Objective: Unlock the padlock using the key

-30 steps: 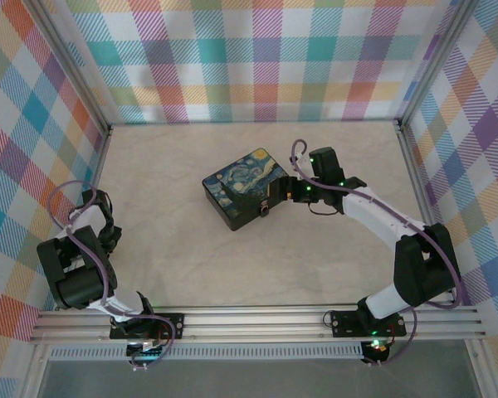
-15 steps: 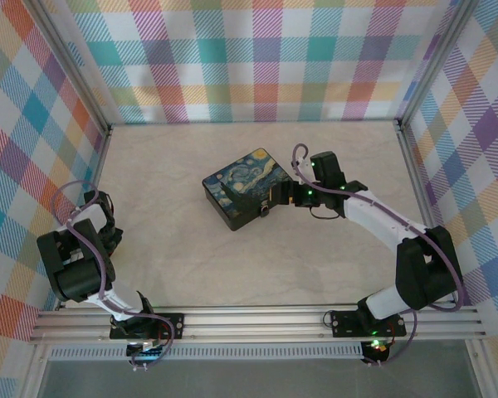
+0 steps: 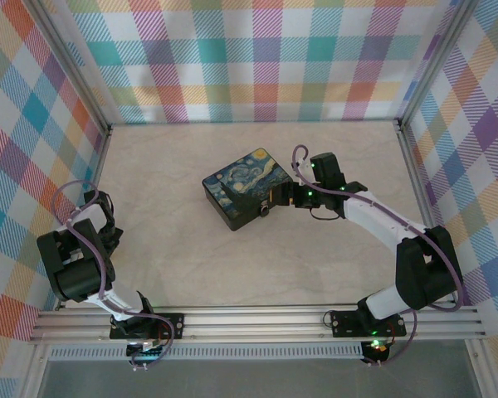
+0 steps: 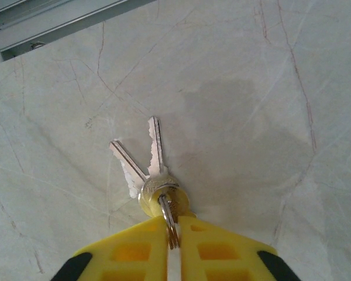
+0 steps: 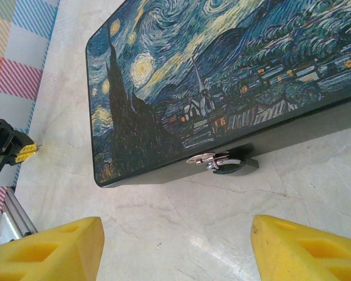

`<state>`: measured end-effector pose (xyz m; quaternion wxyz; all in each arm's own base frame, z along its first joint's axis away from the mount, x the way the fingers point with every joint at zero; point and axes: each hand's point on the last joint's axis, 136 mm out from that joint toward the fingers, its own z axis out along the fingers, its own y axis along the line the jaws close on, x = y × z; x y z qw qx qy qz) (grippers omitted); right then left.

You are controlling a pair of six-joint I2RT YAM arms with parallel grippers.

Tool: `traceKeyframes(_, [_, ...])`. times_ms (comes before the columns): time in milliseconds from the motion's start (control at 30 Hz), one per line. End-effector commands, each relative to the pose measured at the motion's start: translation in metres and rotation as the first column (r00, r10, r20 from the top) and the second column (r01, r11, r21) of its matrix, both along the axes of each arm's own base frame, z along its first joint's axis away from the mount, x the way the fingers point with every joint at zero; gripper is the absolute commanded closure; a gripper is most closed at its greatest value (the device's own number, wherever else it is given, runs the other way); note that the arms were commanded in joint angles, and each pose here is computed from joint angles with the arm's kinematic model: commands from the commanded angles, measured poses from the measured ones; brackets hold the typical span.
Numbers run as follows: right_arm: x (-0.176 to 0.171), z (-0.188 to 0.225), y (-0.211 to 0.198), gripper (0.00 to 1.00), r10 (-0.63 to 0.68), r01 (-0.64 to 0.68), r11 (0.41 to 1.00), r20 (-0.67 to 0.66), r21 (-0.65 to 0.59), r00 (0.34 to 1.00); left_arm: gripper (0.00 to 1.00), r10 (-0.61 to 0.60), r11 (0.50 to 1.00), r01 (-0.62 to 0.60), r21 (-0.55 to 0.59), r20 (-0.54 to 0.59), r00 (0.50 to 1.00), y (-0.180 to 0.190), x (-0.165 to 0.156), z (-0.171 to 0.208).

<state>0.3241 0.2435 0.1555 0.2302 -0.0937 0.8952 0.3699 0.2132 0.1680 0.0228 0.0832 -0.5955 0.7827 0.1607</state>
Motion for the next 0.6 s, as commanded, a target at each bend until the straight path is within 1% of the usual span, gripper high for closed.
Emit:
traceKeyframes(0, [-0.002, 0.001, 0.002, 0.33, 0.002, -0.002, 1.0, 0.001, 0.014, 1.0, 0.92, 0.014, 1.0, -0.014, -0.007, 0.021, 1.0, 0.004, 0.0, 0.006])
traceKeyframes(100, [-0.002, -0.001, 0.003, 0.33, -0.001, 0.001, 1.0, -0.003, 0.017, 1.0, 1.0, -0.008, 1.0, 0.008, -0.018, 0.041, 0.999, -0.001, 0.005, 0.008])
traceKeyframes(267, [-0.001, -0.003, 0.007, 0.33, 0.003, -0.002, 0.999, -0.023, 0.044, 1.0, 1.0, -0.064, 0.997, 0.066, -0.026, 0.081, 0.995, -0.011, 0.02, 0.02])
traceKeyframes(400, [0.0, -0.01, 0.007, 0.33, -0.013, 0.014, 0.999, -0.041, 0.043, 0.999, 1.0, -0.191, 0.981, 0.193, -0.011, 0.111, 0.975, -0.036, 0.044, 0.037])
traceKeyframes(567, [0.001, -0.018, 0.001, 0.33, -0.043, 0.044, 0.999, -0.052, 0.011, 0.998, 1.0, -0.377, 0.925, 0.38, 0.009, 0.152, 0.914, -0.084, 0.068, 0.06])
